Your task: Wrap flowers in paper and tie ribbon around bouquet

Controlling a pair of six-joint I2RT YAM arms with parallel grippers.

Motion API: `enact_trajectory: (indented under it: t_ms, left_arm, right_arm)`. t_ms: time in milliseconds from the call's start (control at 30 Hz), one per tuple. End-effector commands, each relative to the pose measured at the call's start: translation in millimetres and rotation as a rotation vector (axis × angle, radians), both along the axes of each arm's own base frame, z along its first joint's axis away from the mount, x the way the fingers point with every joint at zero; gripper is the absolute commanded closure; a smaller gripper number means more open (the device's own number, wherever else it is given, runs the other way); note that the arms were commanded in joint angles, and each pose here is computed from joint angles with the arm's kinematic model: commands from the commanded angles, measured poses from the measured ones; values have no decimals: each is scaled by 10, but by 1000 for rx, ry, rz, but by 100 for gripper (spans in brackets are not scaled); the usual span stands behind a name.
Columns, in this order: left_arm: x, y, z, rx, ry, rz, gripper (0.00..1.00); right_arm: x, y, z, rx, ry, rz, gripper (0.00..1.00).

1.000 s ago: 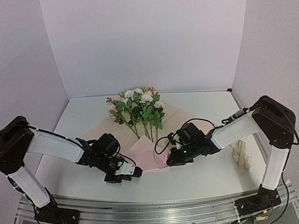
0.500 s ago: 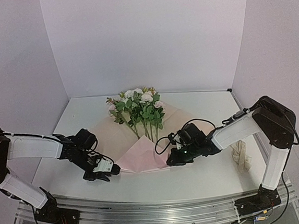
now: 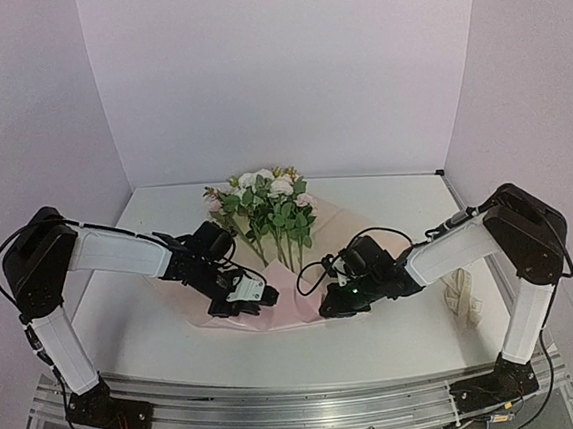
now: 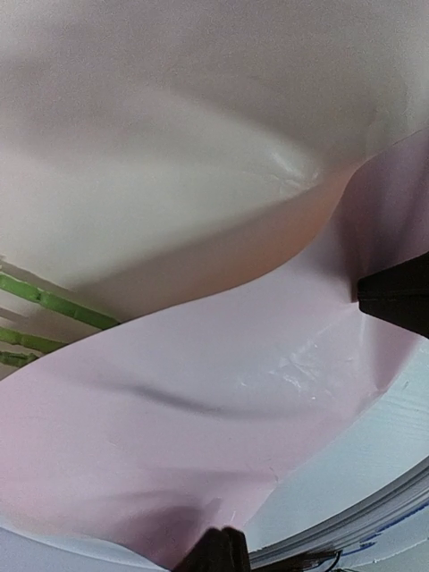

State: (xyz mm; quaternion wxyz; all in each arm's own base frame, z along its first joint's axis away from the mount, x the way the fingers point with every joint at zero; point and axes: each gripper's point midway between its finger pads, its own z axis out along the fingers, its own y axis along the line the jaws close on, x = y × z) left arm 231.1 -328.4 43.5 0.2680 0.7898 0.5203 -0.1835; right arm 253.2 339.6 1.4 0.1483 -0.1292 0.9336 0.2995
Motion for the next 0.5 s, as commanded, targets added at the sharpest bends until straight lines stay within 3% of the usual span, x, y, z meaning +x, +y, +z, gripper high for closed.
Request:
enact_trajectory:
  t_ms: [0,467]
  left_arm:
    - [-79,241,-248,73,-11,-28,93]
    - [-462,866,-571,190,22,3,93]
  right_arm:
    - [-341,-464,-485,-216,152,-9,100]
    - [-399,-517,-557,-236,175,-7,100]
